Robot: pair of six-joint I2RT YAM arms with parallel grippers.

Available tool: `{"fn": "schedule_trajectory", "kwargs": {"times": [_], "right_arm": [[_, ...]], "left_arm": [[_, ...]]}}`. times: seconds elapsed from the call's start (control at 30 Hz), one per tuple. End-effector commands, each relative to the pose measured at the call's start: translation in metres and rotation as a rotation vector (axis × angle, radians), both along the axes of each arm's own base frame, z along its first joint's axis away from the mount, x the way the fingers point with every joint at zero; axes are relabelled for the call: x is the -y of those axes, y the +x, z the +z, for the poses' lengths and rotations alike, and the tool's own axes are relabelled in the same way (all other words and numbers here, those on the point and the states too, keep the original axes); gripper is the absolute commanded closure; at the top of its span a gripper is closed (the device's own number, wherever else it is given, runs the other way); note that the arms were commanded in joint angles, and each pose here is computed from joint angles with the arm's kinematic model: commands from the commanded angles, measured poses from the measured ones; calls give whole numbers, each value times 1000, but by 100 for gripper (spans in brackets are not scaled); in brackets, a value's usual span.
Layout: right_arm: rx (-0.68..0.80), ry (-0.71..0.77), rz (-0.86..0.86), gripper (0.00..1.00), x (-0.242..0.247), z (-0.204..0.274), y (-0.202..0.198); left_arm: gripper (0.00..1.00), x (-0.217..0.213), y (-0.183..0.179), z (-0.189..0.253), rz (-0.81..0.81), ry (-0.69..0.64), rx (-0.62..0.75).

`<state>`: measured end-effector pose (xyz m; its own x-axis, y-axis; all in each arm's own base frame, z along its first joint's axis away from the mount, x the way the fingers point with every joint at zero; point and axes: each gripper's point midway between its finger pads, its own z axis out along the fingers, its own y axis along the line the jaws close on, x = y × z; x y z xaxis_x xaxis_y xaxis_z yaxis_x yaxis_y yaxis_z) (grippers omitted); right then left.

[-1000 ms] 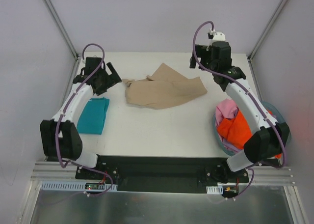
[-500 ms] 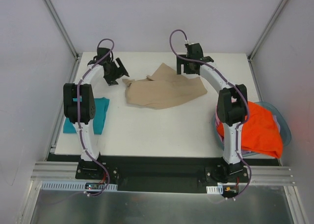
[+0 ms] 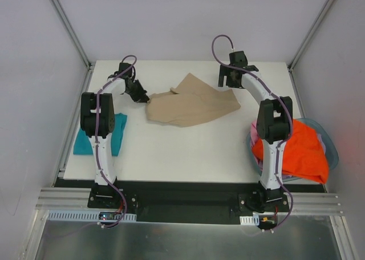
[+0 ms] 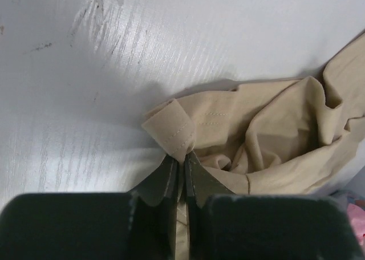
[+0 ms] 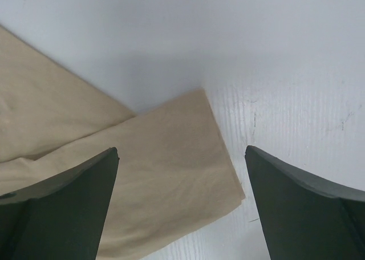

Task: Fold and stack the t-shirts
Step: Flatten out the tshirt

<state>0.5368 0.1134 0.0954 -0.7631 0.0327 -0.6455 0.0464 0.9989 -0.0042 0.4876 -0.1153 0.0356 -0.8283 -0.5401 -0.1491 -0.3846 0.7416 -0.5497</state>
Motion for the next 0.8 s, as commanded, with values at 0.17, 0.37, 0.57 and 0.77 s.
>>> {"fn": "schedule_trajectory", "kwargs": {"times": [0.17, 0.37, 0.57, 0.77], "right_arm": [[-67, 94, -100, 4, 5, -26, 12], [-99, 61, -133, 9, 10, -45, 24], [-165, 52, -139, 19, 11, -60, 13], [-201, 70, -120, 52, 6, -67, 3]], "left_arm": [[100, -2, 3, 43, -4, 4, 94], [100, -4, -6, 49, -1, 22, 101], [100, -9, -15, 53, -1, 48, 109], [100, -12, -19, 57, 8, 66, 117]]}}
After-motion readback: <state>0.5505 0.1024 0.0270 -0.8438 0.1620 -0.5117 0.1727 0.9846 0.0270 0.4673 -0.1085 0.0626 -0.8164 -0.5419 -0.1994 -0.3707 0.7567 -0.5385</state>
